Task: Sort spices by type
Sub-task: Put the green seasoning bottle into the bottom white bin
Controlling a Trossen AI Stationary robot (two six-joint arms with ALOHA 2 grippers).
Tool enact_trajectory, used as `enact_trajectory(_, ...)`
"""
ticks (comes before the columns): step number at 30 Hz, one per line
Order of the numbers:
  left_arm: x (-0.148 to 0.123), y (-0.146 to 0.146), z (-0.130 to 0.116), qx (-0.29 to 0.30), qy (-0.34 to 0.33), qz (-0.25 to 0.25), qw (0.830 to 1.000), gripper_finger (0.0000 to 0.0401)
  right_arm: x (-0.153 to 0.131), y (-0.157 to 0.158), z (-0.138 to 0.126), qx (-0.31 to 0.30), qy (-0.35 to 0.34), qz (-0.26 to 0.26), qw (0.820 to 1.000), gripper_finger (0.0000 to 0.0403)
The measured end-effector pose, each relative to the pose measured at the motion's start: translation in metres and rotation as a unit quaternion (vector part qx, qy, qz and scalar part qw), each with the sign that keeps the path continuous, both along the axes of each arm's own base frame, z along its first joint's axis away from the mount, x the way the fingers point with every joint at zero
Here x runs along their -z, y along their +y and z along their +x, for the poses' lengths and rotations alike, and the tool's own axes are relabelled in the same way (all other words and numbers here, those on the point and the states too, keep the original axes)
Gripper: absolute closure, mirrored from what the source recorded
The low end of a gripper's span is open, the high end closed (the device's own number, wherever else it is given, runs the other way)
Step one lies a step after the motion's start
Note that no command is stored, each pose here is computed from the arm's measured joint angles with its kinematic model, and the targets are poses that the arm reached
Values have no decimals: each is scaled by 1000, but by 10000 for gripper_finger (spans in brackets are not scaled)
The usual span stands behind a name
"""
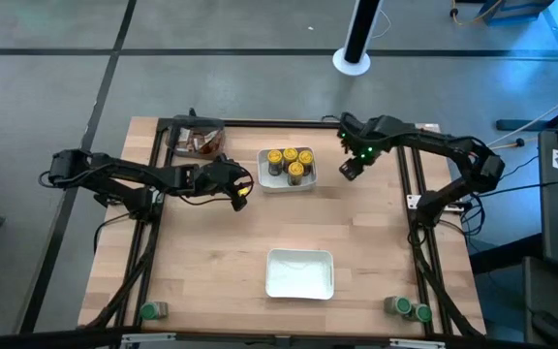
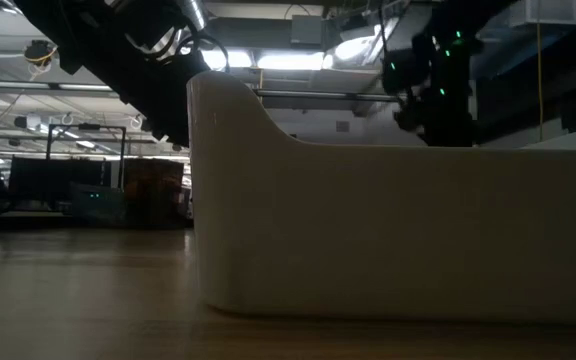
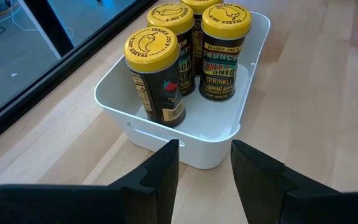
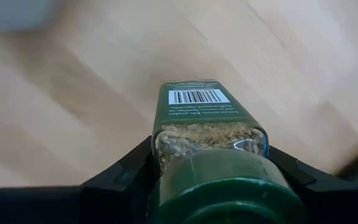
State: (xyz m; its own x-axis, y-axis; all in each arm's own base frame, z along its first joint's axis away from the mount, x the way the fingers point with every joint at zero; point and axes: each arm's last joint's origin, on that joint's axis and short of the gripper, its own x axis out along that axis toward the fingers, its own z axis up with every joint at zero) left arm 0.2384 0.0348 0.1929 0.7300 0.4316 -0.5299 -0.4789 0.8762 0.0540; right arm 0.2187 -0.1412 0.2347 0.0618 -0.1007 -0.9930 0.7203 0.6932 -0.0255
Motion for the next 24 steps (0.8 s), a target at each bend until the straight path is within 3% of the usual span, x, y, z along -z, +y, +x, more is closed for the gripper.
enact_trajectory(10,0,0,0,0,0,0,1000,264,-45,66,49,-148,-72,-31,986,198)
enact_trajectory(16,0,0,0,0,0,0,1000,264,-62,114,63,-238,-109,-28,965,194)
enact_trajectory(24,0,0,0,-1,0,-1,1000,264,-68,173,74,-309,-177,-12,934,196)
